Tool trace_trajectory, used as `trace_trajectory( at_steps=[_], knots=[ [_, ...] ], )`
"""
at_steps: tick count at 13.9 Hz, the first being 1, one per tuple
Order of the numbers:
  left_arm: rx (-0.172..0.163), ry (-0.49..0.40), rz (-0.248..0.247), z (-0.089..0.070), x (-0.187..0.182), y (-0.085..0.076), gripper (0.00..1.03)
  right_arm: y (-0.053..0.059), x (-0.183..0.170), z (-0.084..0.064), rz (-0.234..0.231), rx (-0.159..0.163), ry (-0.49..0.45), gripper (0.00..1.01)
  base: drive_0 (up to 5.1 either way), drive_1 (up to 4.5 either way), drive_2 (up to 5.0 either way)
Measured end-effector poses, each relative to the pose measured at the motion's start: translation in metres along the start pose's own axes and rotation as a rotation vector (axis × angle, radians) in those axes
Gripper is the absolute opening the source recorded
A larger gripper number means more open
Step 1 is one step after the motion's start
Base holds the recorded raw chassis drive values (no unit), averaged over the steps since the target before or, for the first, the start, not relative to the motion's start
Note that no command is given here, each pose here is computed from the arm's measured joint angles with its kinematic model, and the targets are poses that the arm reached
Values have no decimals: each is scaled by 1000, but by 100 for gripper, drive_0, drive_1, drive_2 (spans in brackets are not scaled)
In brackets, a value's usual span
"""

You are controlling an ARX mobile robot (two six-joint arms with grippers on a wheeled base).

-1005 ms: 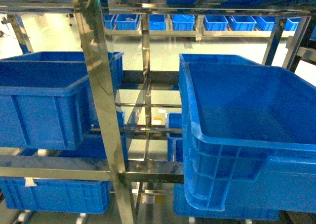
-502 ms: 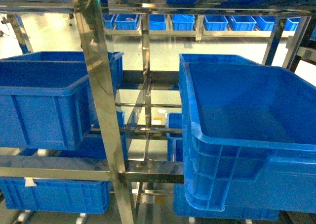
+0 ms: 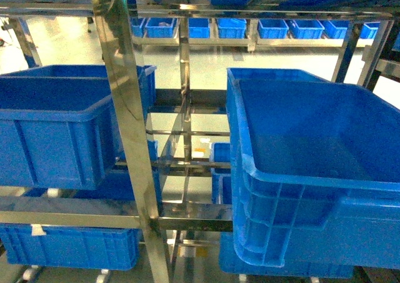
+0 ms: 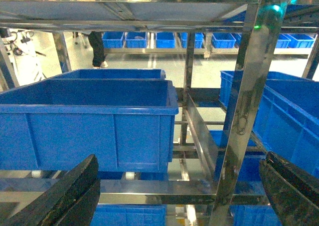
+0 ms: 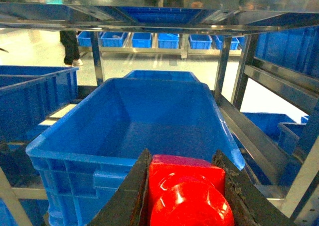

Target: Pick red block from blue box to shelf

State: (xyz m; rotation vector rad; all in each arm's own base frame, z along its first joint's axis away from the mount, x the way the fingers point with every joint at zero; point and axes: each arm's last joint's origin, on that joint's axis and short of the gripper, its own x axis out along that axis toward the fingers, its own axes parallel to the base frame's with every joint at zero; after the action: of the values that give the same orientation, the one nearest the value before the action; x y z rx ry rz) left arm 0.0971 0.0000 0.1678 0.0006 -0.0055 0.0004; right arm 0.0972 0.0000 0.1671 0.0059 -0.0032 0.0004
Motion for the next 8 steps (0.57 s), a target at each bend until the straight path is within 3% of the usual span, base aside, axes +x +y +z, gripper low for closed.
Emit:
trace_trajectory(
  at_steps=[8],
  knots=[
    [0,0,0,0,0,0,98,0,0,0,0,0,0,28,0,0,0]
  ],
)
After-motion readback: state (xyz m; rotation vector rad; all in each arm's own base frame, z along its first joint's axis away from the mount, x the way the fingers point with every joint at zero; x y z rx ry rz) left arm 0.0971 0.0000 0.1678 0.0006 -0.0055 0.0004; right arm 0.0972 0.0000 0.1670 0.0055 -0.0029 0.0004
